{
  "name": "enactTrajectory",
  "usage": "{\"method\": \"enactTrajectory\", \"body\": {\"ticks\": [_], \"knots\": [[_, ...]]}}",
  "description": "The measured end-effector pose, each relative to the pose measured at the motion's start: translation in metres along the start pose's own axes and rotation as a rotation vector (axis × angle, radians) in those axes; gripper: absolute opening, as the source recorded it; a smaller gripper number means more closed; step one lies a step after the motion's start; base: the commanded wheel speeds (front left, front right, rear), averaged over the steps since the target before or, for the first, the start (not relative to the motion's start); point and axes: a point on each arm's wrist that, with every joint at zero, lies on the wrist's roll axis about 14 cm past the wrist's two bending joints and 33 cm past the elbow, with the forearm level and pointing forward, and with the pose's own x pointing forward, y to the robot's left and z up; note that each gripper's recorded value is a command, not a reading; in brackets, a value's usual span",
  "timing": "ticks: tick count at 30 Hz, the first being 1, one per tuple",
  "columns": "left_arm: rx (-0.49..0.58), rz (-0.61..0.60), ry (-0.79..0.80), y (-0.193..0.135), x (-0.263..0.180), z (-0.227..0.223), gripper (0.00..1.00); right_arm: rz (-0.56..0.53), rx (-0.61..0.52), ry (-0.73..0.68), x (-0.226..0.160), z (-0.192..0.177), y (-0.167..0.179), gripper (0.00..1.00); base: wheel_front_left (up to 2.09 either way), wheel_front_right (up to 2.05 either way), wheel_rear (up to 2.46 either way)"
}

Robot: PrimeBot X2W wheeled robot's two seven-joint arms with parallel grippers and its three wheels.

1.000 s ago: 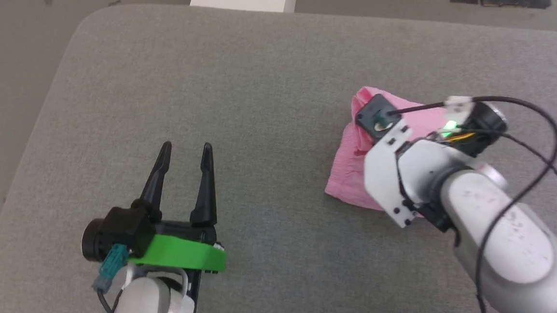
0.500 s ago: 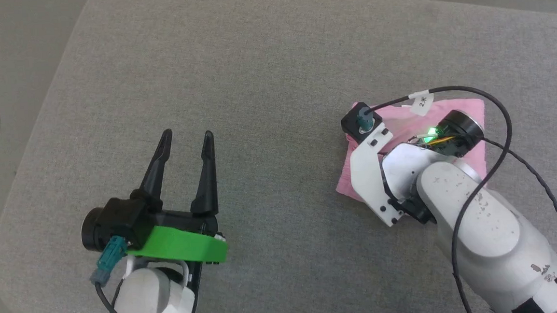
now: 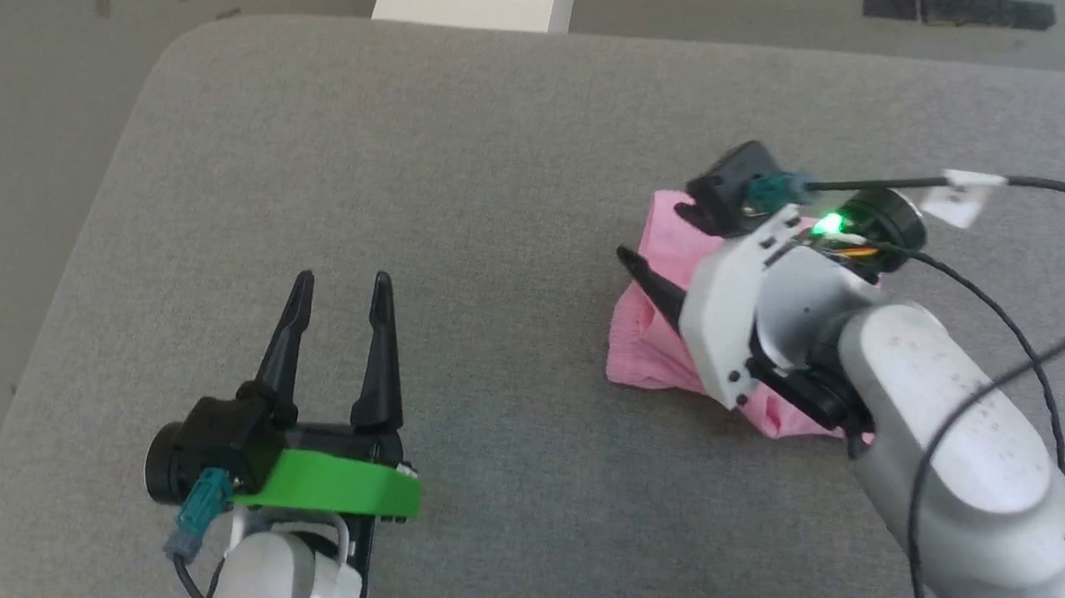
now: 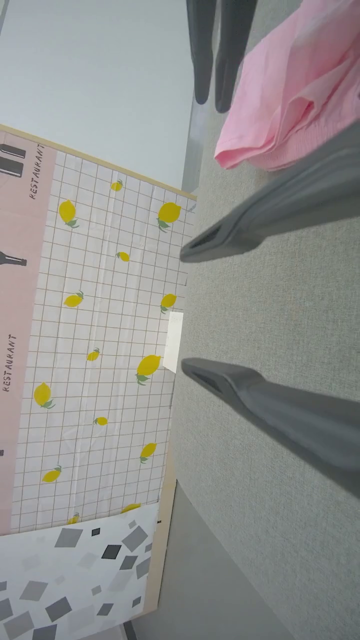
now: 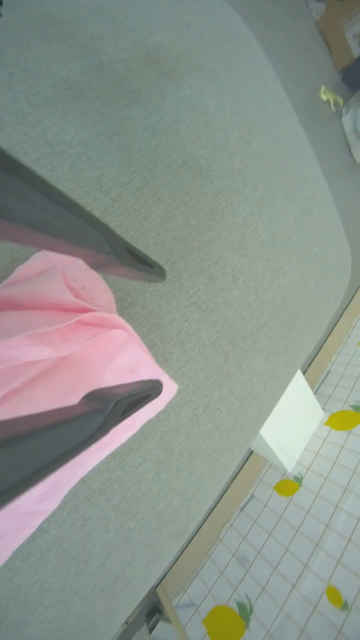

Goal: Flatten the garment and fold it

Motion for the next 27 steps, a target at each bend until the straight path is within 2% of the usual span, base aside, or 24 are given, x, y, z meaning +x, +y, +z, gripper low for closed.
{"method": "enactTrajectory", "body": {"ticks": [3, 9, 14, 21, 27], "knots": [[-0.002, -0.009, -0.001, -0.004, -0.004, 0.002, 1.0, -0.06, 0.045, -0.108, -0.021, 0.011, -0.013, 1.0, 0.0, 0.0, 0.0], [-0.014, -0.031, -0.014, -0.013, -0.009, 0.007, 1.0, -0.259, 0.128, -0.381, -0.08, 0.033, -0.055, 1.0, 0.0, 0.0, 0.0], [-0.024, -0.057, -0.031, -0.022, -0.008, 0.012, 1.0, -0.44, 0.154, -0.549, -0.132, 0.021, -0.085, 1.0, 0.0, 0.0, 0.0], [-0.036, -0.09, -0.035, -0.035, -0.007, 0.014, 1.0, -0.584, 0.15, -0.635, -0.174, -0.015, -0.098, 1.0, 0.0, 0.0, 0.0], [-0.041, -0.112, -0.032, -0.042, -0.008, 0.014, 1.0, -0.644, 0.166, -0.644, -0.195, -0.038, -0.1, 1.0, 0.0, 0.0, 0.0]]}}
